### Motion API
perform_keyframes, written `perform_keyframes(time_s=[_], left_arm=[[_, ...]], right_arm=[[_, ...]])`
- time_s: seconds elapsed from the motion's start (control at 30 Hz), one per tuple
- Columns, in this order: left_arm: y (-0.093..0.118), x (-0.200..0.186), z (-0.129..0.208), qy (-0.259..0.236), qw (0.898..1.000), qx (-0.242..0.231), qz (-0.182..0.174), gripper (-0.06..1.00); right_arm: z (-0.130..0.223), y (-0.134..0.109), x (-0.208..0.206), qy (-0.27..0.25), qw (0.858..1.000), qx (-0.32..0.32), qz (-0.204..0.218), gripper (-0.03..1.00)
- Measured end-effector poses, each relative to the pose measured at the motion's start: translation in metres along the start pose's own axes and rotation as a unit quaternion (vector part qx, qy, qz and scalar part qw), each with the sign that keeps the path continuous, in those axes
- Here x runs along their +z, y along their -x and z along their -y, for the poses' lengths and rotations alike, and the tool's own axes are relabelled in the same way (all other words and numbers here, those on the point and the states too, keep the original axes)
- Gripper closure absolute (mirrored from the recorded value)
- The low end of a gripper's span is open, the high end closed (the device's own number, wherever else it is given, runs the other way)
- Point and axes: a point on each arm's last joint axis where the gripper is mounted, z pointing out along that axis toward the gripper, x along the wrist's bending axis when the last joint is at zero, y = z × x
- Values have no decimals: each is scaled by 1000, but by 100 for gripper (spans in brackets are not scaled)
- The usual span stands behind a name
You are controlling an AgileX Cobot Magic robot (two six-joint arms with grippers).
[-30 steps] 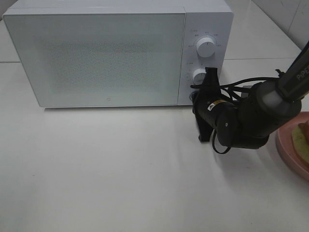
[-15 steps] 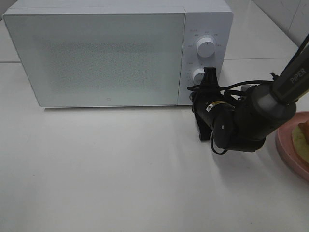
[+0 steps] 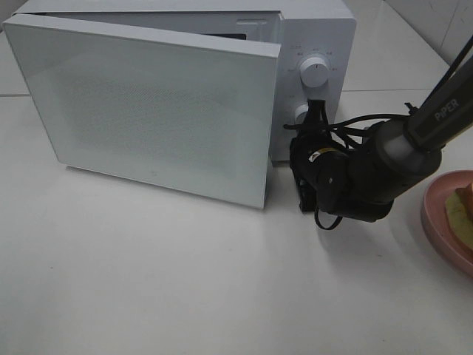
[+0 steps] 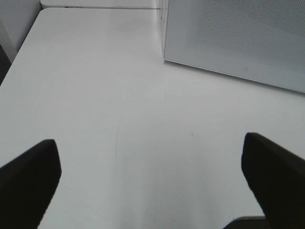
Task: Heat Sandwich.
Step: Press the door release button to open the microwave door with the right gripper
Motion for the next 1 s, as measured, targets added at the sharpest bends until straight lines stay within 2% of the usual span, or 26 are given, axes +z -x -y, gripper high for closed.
perform_keyframes(time_s=[1.0], left_arm=[[0,0,0,0,1000,0,0,-3]], right_arm=[[0,-3,1,-4,1000,4,20,96]])
